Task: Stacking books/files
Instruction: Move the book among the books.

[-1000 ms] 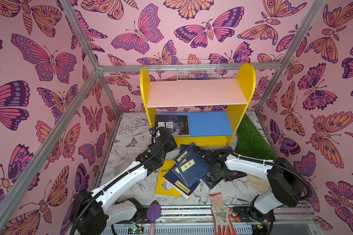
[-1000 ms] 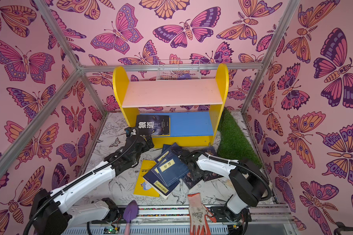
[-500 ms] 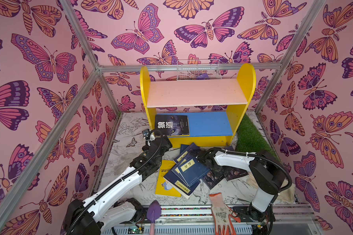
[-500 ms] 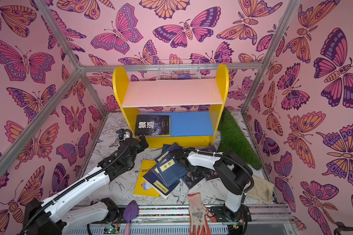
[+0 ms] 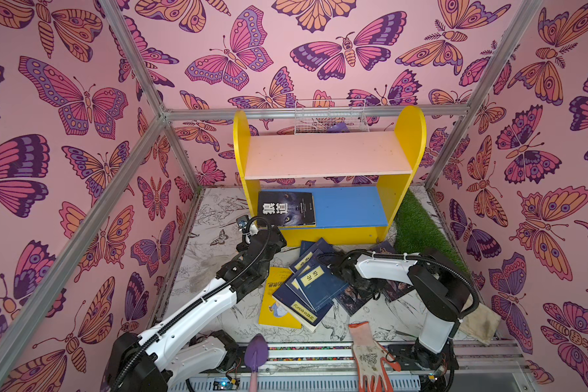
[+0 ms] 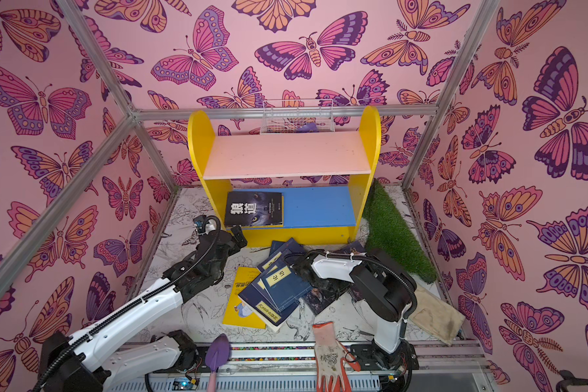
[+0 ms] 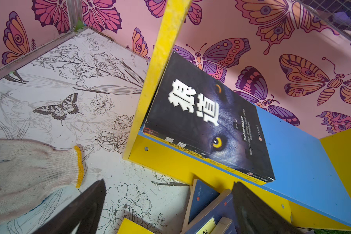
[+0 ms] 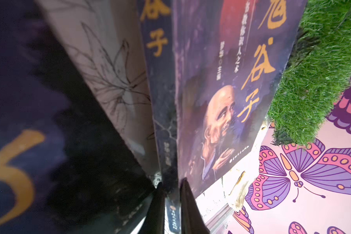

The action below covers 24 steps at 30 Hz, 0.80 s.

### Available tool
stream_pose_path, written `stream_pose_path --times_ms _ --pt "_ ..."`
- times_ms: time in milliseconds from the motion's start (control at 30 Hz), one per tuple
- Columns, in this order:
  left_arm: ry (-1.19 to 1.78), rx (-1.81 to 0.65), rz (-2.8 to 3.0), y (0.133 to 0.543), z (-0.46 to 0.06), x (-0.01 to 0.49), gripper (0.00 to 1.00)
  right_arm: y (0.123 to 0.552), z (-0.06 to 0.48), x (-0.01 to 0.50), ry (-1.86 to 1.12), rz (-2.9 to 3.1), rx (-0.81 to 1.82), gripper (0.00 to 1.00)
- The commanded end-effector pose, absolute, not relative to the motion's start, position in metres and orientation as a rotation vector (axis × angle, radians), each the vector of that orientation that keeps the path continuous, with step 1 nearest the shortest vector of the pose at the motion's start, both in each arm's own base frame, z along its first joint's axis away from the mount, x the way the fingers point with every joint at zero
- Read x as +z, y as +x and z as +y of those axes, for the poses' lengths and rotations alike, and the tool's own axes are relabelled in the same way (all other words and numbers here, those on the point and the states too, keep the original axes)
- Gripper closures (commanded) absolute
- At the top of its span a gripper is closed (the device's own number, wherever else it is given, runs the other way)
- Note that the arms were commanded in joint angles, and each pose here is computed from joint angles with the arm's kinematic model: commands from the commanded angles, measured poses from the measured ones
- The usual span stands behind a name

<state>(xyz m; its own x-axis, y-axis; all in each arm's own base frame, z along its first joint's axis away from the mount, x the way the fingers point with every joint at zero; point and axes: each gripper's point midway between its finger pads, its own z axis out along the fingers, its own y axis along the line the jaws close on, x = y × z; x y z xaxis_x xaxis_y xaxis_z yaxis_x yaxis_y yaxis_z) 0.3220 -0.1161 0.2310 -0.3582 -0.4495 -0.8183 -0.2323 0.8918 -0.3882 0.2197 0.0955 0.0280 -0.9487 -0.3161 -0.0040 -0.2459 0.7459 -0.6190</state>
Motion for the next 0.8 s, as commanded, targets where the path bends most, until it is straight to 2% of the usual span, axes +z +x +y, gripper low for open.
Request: stream_pose_path --times_ms 0,267,567,767 --pt "-0.495 -0.205 1.949 0.319 -0.108 0.23 0.01 0.218 0.099 0.028 -0.405 2.863 -0.909 1.0" --pt "-0.483 -0.206 1.951 0.32 -0.111 0.232 0.01 0.233 0.119 0.073 -0.379 2.758 -0.677 1.0" --pt "-0.466 -0.214 1.978 0.325 -0.121 0.227 0.01 0.226 0.188 0.127 -0.852 2.411 -0.536 1.0" --pt "-0.463 -0.209 1.978 0.325 -0.122 0.227 0.01 0.214 0.229 0.115 -0.978 2.44 -0.286 1.0"
